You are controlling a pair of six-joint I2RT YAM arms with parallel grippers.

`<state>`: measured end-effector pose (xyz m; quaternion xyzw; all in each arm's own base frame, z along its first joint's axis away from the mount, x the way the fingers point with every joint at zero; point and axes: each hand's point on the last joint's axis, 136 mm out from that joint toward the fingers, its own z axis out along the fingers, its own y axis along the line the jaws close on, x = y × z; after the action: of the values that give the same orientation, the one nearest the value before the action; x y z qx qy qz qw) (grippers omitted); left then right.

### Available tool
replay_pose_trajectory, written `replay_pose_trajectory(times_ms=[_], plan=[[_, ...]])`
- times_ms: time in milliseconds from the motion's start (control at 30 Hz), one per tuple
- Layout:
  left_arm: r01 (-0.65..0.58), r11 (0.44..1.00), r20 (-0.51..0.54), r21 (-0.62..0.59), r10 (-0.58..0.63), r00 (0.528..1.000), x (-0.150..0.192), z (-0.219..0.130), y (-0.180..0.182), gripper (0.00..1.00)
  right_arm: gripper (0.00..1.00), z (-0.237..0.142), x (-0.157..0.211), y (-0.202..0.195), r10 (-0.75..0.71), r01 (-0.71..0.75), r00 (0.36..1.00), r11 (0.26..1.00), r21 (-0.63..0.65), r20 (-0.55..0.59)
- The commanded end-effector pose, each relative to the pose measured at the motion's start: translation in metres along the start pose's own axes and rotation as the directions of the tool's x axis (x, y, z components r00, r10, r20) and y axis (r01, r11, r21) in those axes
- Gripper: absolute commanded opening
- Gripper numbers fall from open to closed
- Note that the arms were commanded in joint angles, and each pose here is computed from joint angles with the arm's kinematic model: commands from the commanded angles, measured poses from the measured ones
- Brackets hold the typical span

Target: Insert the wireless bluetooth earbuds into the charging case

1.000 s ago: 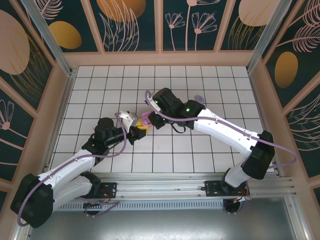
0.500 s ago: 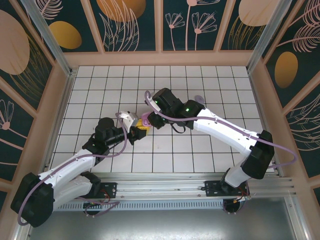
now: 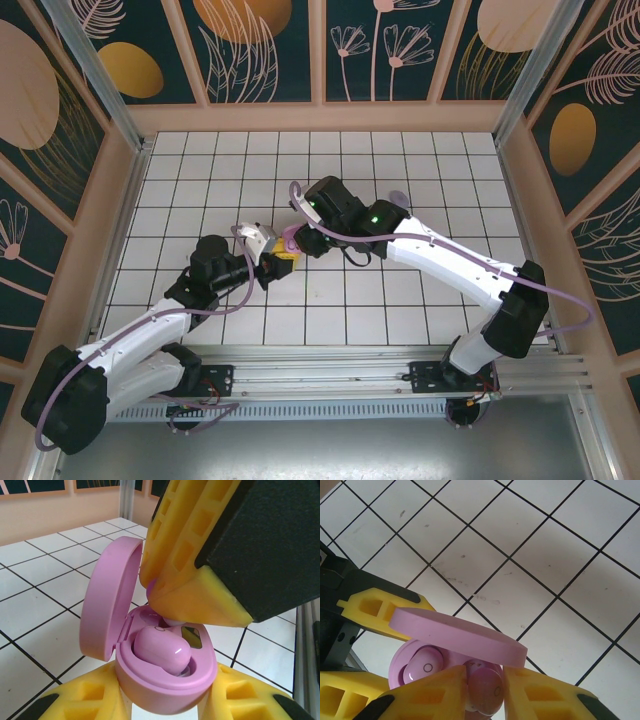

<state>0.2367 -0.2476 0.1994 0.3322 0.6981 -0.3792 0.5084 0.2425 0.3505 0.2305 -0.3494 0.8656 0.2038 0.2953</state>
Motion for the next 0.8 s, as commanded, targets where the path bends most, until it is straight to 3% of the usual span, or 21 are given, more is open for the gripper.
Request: replay_pose_trajectory(times_ms=[0,767], plan=[[-0.016,1.000,0.053,0.003,0.016,0.998,-0.017,-0.001,-0.002,0.01,0.25,-0.001,0.000,0.011,-0.004,0.004,1.000,0.999,-0.044,-0.002],[-0.016,1.000,0.056,-0.009,0.017,0.998,-0.019,-0.001,0.000,0.01,0.27,-0.015,-0.013,0.018,0.002,0.001,0.999,0.997,-0.078,0.039]])
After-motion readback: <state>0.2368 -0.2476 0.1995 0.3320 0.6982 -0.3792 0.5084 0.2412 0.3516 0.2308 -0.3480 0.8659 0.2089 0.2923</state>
